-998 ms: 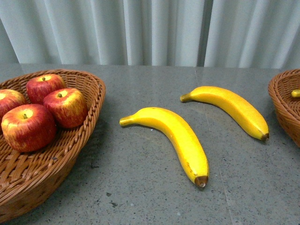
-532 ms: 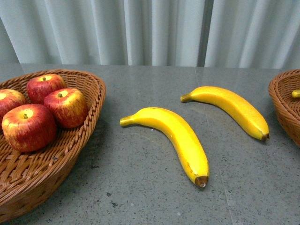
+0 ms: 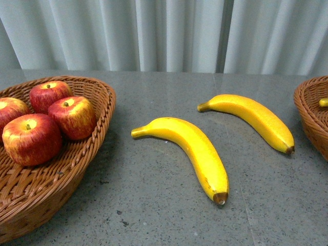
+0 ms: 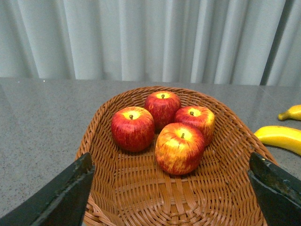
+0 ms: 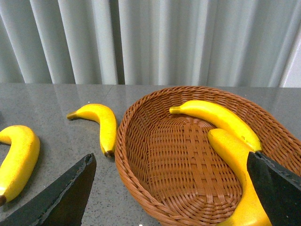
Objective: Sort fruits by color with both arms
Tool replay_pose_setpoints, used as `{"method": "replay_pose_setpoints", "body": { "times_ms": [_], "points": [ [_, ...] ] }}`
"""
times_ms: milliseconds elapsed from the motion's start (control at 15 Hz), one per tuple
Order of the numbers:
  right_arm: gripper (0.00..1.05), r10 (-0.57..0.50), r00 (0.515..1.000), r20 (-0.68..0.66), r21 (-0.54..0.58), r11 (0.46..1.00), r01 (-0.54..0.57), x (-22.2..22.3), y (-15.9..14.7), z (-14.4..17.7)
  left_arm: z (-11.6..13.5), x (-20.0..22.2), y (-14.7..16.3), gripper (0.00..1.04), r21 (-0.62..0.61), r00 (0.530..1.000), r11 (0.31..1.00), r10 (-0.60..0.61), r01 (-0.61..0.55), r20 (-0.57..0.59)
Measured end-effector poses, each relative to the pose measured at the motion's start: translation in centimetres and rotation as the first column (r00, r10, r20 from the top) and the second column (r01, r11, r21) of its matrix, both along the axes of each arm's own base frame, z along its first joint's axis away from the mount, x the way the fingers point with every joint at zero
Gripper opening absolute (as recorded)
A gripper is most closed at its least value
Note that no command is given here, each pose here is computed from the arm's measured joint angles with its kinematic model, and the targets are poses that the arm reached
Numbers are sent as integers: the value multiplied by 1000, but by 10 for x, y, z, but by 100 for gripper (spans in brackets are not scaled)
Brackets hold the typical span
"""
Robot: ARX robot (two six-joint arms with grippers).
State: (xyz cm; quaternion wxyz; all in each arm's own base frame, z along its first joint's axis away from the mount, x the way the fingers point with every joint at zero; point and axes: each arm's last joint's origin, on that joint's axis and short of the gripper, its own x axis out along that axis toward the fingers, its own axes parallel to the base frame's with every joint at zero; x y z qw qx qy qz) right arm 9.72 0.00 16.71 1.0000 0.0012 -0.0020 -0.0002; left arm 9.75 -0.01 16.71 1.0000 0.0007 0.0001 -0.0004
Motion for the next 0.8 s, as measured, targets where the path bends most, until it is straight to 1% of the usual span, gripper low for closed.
{"method": "replay_pose_setpoints", "body": {
  "times_ms": [599, 665, 798],
  "points": [
    [98, 2, 1000, 1, 1, 1000, -2, 0, 0, 0, 0, 0, 0, 98, 0, 1000, 1000, 0, 0, 0],
    [98, 60, 997, 48, 32, 998, -62, 2, 1, 6, 0, 0, 0, 98, 0, 1000, 1000, 0, 0, 0],
    [98, 134, 988, 79, 47, 989, -138, 18, 10, 23, 0, 0, 0, 98, 0, 1000, 1000, 0, 0, 0]
  ]
}}
